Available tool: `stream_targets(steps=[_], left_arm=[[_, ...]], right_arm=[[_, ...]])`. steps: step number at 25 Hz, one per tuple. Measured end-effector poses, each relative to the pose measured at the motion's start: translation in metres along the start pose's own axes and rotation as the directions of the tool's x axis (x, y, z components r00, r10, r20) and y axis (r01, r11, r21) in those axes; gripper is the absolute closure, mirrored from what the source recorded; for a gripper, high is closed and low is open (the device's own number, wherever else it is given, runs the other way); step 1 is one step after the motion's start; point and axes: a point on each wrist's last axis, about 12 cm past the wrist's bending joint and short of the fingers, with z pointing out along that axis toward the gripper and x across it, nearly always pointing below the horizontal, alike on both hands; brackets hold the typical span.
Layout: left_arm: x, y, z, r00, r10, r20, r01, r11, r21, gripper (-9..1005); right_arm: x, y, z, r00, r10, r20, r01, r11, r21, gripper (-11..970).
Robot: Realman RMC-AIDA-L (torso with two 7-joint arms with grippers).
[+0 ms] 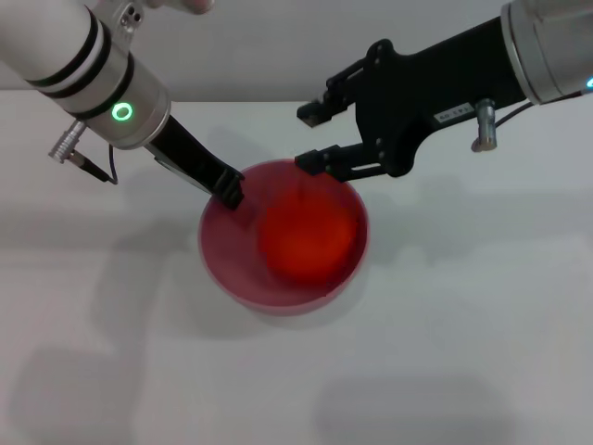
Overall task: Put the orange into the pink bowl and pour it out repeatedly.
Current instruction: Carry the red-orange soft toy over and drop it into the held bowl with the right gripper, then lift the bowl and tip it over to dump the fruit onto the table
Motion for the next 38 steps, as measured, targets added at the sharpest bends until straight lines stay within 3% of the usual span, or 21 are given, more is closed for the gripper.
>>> stream_targets(steps=[5,9,14,18,20,23,26,27,29,31,35,38], left_arm=[[0.000,-0.002,0.001,1.000,0.010,-0.006,-0.010,1.000,0.002,951],[-0.001,-0.002,0.001,1.000,0.016,0.003,-0.016,1.000,0.002,953],[-0.011,0.003,0.000,0.995,0.027,0.100,-0.022,0.998,-0.050,952],[-0.016,0.001,0.006,0.984,0.081,0.158,-0.064,0.992,-0.108,952],[-0.018,-0.004,0.014,0.971,0.141,0.195,-0.112,0.982,-0.151,952],[-0.019,-0.006,0.017,0.965,0.157,0.210,-0.123,0.979,-0.163,953],[-0.016,-0.011,0.029,0.933,0.229,0.277,-0.167,0.959,-0.229,953],[-0.016,-0.011,0.029,0.933,0.229,0.277,-0.167,0.959,-0.229,953],[-0.012,-0.016,0.036,0.885,0.309,0.347,-0.207,0.931,-0.302,953],[-0.011,-0.018,0.037,0.876,0.322,0.360,-0.212,0.926,-0.313,953],[0.001,-0.025,0.043,0.806,0.402,0.435,-0.229,0.889,-0.397,953],[0.011,-0.030,0.048,0.748,0.460,0.478,-0.235,0.858,-0.458,953]], right_arm=[[0.002,-0.004,-0.003,1.000,0.014,0.023,-0.015,0.999,0.037,566],[0.011,-0.013,-0.013,0.998,0.043,0.054,-0.050,0.990,0.131,490],[0.046,-0.038,-0.043,0.970,0.149,0.193,-0.202,0.932,0.300,490],[0.082,-0.044,-0.069,0.888,0.214,0.408,-0.363,0.870,0.334,490],[0.102,-0.040,-0.080,0.830,0.193,0.524,-0.418,0.836,0.355,490],[0.126,-0.028,-0.087,0.757,0.116,0.643,-0.458,0.797,0.395,491],[0.145,-0.021,-0.089,0.702,0.081,0.707,-0.509,0.752,0.420,491],[0.152,-0.019,-0.088,0.694,0.073,0.716,-0.522,0.737,0.430,491],[0.162,-0.017,-0.085,0.680,0.056,0.731,-0.544,0.708,0.451,491],[0.171,-0.017,-0.083,0.662,0.041,0.749,-0.572,0.673,0.469,491],[0.181,-0.021,-0.081,0.645,0.012,0.764,-0.608,0.612,0.505,491],[0.182,-0.026,-0.079,0.645,-0.009,0.764,-0.613,0.591,0.525,491]])
